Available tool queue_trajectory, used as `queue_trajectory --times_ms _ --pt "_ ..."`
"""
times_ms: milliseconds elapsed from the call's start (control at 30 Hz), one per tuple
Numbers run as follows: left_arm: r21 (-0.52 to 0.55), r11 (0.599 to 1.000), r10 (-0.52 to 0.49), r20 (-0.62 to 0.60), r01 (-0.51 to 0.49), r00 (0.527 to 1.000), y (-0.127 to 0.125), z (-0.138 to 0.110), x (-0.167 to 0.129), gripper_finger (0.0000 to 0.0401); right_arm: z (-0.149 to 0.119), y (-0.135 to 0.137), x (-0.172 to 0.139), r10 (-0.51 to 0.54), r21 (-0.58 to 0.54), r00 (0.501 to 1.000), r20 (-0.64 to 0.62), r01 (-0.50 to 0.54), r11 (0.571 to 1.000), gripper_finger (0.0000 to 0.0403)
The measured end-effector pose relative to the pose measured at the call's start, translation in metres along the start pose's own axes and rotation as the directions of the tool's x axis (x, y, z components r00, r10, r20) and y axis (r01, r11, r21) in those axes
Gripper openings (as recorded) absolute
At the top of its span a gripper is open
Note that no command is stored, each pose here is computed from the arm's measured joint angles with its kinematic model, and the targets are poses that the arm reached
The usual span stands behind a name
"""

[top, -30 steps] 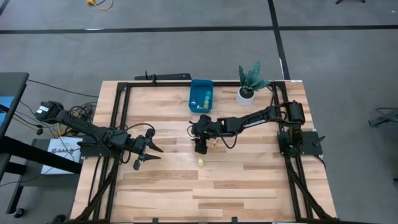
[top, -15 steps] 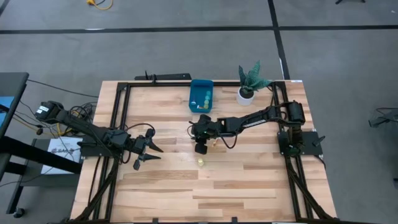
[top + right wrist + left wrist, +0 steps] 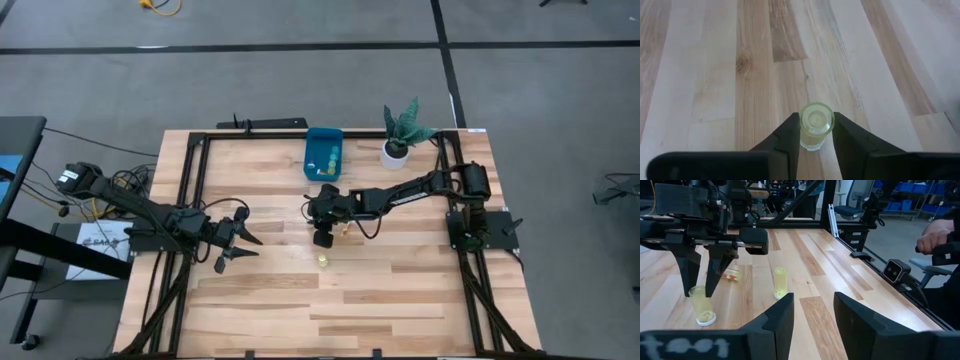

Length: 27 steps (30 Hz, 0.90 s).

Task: Pick and place pill bottles into a basket
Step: Put the left yellow pill bottle into the blue container

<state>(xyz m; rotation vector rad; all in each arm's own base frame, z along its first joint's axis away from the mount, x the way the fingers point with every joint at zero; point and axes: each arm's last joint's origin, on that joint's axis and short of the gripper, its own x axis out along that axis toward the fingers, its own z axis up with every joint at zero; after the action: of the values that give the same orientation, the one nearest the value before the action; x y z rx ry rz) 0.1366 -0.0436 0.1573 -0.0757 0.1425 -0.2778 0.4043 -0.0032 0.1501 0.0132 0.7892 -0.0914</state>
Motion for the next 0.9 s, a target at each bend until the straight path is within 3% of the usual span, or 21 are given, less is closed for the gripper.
queue_trajectory --times_ms 233,533,900 --pt "-0.009 1.000 -0.001 0.000 0.001 1.000 0.000 0.000 0.000 0.0128 0.004 -0.005 -0.001 -0.009 0.015 1.000 -0.012 0.009 1.000 0.0094" --pt "-0.010 1.000 0.000 0.000 0.000 1.000 0.000 0.000 0.000 0.0128 0.035 -0.017 -0.012 -0.032 0.006 0.999 -0.026 0.032 0.999 0.0096" --pt "-0.004 1.000 0.000 0.001 0.000 1.000 0.000 0.000 0.000 0.0128 0.074 -0.063 -0.034 -0.105 0.020 0.993 -0.044 0.106 0.994 0.0097"
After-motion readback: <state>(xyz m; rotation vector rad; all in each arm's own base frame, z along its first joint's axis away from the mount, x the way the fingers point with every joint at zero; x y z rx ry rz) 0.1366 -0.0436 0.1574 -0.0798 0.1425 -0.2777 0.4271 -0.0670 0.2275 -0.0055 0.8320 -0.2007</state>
